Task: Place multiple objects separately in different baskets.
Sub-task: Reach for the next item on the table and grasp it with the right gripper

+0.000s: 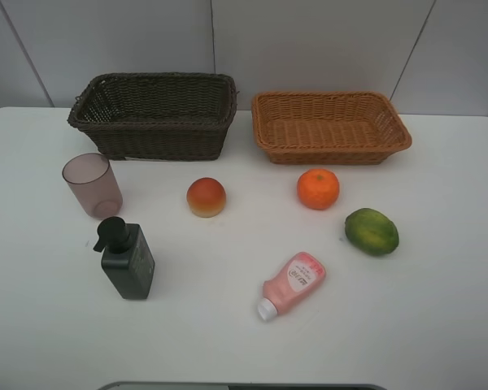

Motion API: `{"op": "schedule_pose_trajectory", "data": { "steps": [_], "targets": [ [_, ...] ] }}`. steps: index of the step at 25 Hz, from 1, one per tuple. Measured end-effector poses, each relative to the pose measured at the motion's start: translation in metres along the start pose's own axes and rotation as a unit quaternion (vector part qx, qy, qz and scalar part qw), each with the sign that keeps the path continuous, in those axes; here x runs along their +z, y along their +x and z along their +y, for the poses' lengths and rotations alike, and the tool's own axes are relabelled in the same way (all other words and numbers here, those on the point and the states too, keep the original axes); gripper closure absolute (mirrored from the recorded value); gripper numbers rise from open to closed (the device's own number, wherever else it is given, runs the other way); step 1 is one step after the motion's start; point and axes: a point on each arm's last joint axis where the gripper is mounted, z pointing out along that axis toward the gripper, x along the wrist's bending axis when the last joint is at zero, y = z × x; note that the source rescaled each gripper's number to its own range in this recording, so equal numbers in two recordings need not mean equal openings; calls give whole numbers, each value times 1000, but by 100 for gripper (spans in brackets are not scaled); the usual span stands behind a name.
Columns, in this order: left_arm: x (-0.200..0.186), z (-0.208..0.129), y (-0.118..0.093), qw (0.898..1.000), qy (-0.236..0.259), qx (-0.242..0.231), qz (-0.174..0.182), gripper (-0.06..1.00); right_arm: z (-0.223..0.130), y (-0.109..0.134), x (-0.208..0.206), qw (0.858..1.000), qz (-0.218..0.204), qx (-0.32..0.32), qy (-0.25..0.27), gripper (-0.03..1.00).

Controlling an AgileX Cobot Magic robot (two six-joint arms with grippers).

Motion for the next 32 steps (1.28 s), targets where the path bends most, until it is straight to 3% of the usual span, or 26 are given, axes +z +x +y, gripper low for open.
{"op": "schedule_pose_trajectory", "data": {
  "steps": [32],
  "targets": [
    [0, 0, 0, 1000, 0, 0, 0, -1, 0, 0, 0, 1000, 0, 0, 0, -3]
  ]
}}
